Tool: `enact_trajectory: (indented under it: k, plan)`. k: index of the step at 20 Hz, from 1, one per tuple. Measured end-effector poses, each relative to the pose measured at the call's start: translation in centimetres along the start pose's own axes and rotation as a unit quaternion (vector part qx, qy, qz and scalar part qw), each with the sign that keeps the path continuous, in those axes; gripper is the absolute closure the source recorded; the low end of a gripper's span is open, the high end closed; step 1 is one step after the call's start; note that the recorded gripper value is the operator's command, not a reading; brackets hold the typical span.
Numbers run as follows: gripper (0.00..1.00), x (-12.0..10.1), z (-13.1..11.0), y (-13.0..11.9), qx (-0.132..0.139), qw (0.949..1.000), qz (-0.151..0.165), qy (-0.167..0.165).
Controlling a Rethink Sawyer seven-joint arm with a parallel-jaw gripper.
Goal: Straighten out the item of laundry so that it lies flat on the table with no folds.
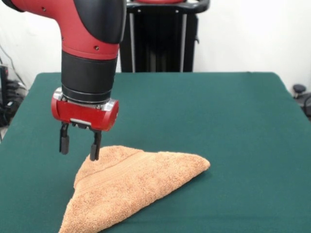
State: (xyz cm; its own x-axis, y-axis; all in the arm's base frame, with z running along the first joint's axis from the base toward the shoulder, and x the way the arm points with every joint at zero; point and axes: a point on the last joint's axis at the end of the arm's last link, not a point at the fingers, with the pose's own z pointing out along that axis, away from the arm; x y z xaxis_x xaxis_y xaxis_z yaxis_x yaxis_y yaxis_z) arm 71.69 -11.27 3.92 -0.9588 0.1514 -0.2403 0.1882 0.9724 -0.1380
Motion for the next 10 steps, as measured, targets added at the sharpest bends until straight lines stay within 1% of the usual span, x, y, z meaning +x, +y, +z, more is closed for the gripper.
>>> enact_trajectory:
  k: [10]
  plan:
    - [0.00,0.34,0.36,0.68,-0.001,1.0000,-0.006,0.003]
